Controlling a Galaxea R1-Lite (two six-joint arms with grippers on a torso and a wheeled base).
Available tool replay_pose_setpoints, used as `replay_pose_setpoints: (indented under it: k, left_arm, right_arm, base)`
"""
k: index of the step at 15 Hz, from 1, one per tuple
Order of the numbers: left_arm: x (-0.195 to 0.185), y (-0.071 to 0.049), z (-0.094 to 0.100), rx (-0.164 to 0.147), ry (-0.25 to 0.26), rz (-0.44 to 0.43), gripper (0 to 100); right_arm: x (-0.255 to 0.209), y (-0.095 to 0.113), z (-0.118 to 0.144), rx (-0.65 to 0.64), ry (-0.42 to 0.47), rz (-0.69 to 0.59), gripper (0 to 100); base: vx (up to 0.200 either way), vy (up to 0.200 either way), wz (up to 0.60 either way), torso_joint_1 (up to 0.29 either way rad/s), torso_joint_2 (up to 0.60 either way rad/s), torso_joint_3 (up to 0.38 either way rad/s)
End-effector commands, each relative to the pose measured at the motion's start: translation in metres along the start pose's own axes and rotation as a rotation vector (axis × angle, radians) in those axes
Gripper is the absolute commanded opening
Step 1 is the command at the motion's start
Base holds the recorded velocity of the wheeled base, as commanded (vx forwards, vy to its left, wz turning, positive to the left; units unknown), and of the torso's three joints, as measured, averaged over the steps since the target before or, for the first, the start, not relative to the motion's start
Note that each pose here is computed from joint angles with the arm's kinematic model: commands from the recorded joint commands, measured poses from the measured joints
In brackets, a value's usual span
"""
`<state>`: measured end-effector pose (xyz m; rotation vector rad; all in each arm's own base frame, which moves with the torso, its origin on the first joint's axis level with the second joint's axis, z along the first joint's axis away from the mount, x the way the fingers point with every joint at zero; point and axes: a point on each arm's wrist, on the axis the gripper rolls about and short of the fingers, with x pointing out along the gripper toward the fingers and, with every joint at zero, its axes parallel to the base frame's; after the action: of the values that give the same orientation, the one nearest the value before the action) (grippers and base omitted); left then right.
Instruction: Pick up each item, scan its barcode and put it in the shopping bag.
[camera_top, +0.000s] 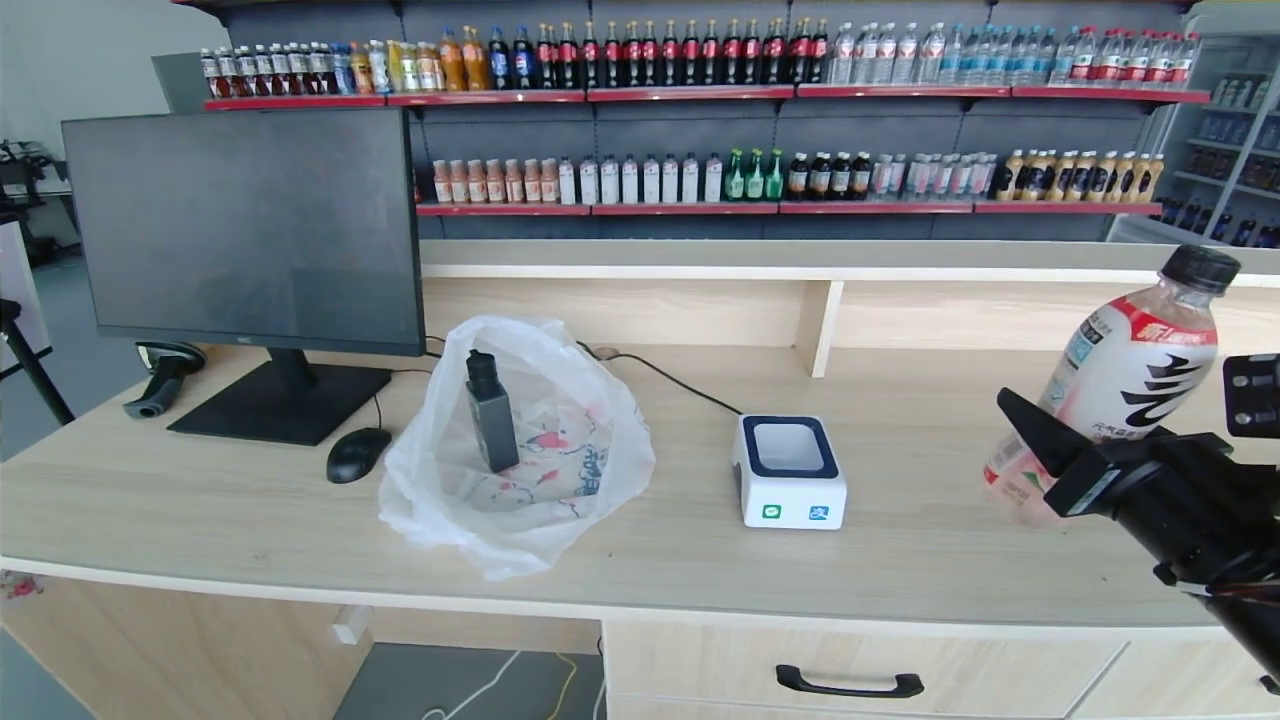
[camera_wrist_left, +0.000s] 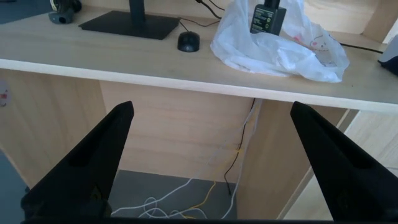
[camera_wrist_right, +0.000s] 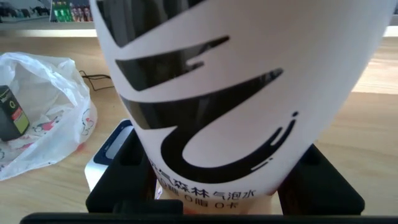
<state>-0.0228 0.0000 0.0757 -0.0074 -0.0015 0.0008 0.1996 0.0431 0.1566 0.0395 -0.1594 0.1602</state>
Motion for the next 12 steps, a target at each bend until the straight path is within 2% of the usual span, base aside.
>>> replay_pose_setpoints:
  k: [1, 4, 6, 12]
  left_arm:
    - [0.000, 0.000, 0.000, 0.000, 0.000, 0.001, 100]
    - [0.000, 0.000, 0.000, 0.000, 0.000, 0.001, 100]
    - [0.000, 0.000, 0.000, 0.000, 0.001, 0.002, 100]
    - [0.000, 0.000, 0.000, 0.003, 0.000, 0.002, 100]
  right_arm:
    - [-0.001, 0.001, 0.003, 0.001, -0.014, 0.007, 0]
    - [0.002, 0.002, 0.007, 0.003, -0.035, 0.015, 0]
    - [0.013, 0.007, 0.016, 0.004, -0.085, 0.041, 0]
    - [0.064, 0.022, 0.012, -0.098, -0.138, 0.267, 0]
  base:
    - [0.000, 0.000, 0.00, 0.000, 0.00, 0.000]
    - [0.000, 0.000, 0.00, 0.000, 0.00, 0.000]
    - [0.000, 0.000, 0.00, 0.000, 0.00, 0.000]
    - [0.000, 0.000, 0.00, 0.000, 0.00, 0.000]
